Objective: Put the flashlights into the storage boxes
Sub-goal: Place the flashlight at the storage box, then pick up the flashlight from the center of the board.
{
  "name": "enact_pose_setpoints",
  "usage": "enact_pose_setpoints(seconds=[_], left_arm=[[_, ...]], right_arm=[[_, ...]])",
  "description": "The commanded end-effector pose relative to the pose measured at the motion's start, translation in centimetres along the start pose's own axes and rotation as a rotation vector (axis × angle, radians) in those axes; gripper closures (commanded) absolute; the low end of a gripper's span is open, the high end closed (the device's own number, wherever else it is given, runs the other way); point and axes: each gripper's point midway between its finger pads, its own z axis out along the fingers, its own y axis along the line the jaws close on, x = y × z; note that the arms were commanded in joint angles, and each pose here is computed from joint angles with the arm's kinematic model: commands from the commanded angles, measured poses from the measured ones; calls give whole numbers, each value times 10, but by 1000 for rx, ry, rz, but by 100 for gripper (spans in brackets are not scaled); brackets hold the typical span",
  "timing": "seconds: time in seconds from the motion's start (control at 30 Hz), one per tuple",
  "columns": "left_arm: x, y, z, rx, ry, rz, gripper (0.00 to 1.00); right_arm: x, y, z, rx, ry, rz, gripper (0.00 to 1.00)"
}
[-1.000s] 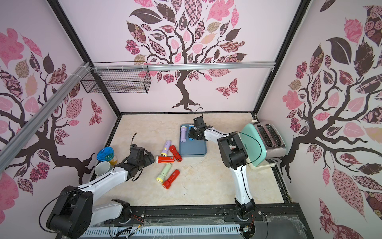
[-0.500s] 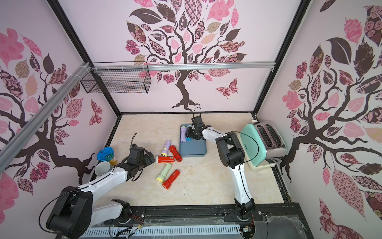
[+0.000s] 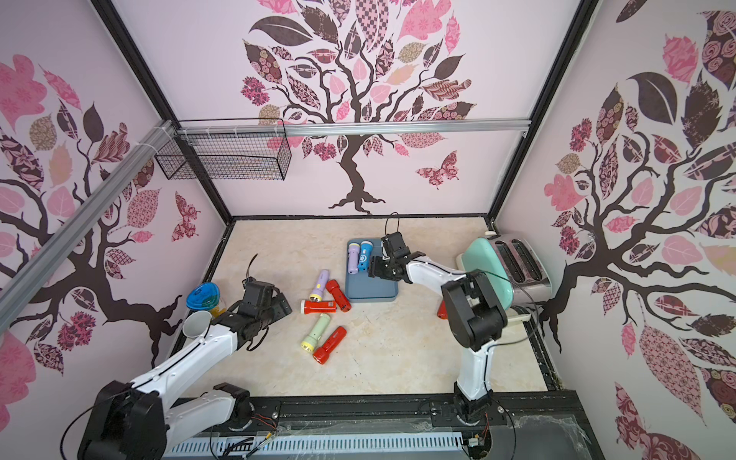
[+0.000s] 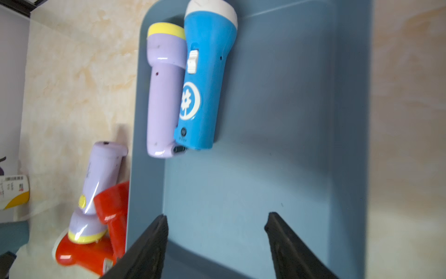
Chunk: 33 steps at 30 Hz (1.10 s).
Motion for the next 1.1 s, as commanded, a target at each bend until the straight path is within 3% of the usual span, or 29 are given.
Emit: enact_pose_setpoints(seconds=[0.0, 0.1, 0.27, 0.43, 0.6, 0.8, 1.07], left_arm=[[15, -32, -29, 155, 33, 64, 18], [34, -56, -50, 253, 62, 174, 26], [69, -66, -54, 263, 176, 308, 37], [90, -56, -38, 194, 258, 364, 39], [93, -68, -29, 214, 279, 371, 39], [104, -75, -17, 211, 332, 371, 39], [116, -73, 0, 143, 406, 415, 39]], right_arm=[[8, -4, -39, 19, -65, -94, 31], [32, -29, -59, 83, -108, -115, 30], [47, -60, -90, 153, -279, -57, 28], [61, -86, -112, 194, -426, -13, 24], [51, -90, -134, 191, -566, 10, 19], [62, -100, -123, 216, -533, 26, 19], [60, -113, -127, 280, -582, 44, 20]])
